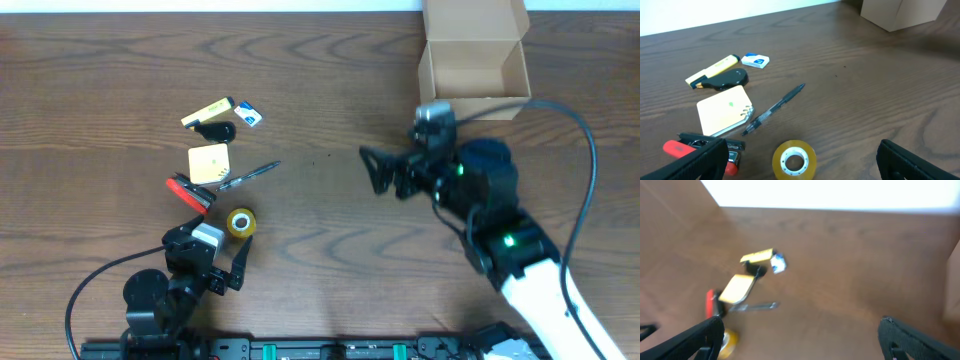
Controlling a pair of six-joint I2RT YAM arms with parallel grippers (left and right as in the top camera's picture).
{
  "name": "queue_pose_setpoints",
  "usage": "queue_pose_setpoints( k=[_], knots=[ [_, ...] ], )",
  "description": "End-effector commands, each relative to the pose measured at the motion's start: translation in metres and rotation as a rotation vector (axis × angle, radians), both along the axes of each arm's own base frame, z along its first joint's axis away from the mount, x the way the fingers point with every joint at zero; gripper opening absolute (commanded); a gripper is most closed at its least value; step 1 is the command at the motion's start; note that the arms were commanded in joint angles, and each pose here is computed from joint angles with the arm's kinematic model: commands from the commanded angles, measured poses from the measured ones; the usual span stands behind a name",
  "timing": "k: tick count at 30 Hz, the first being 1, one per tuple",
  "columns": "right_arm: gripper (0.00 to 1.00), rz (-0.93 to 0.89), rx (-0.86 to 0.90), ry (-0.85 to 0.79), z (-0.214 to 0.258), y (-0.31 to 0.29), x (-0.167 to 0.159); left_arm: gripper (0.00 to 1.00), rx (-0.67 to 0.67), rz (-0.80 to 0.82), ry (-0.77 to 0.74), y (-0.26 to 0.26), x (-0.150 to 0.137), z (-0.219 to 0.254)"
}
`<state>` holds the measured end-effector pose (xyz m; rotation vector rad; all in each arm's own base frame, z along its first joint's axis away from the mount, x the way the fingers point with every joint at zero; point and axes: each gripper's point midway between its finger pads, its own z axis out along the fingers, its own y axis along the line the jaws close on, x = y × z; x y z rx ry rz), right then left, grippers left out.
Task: Pack container
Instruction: 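Reach the right gripper to the cardboard box's far edge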
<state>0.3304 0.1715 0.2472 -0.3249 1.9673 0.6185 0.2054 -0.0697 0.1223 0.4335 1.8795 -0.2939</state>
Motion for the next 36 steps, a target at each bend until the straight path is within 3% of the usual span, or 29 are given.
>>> queue_pose_setpoints(
  k=[1, 10, 19, 26, 36],
  knots=[
    [0.99, -0.009, -0.104, -0.128, 0.013, -0.01, 0.029, 0.95, -0.003, -0.01, 0.014, -0.001, -0.001, -0.007],
    [0.99, -0.31, -0.103, -0.043, -0.017, -0.089, 0.113, 0.95, -0.003, -0.01, 0.014, -0.001, -0.001, -0.007],
    [0.97, -0.316, -0.212, 0.03, -0.055, -0.106, 0.17, 0.95, -0.003, -0.01, 0.014, -0.001, -0.001, -0.007],
    [0.99, -0.329, -0.246, 0.116, -0.097, -0.109, 0.182, 0.95, -0.003, -0.01, 0.014, -0.001, -0.001, -0.007],
    [0.99, -0.332, -0.245, 0.132, -0.104, -0.109, 0.183, 0.95, -0.003, -0.01, 0.014, -0.001, -0.001, -0.007]
  ],
)
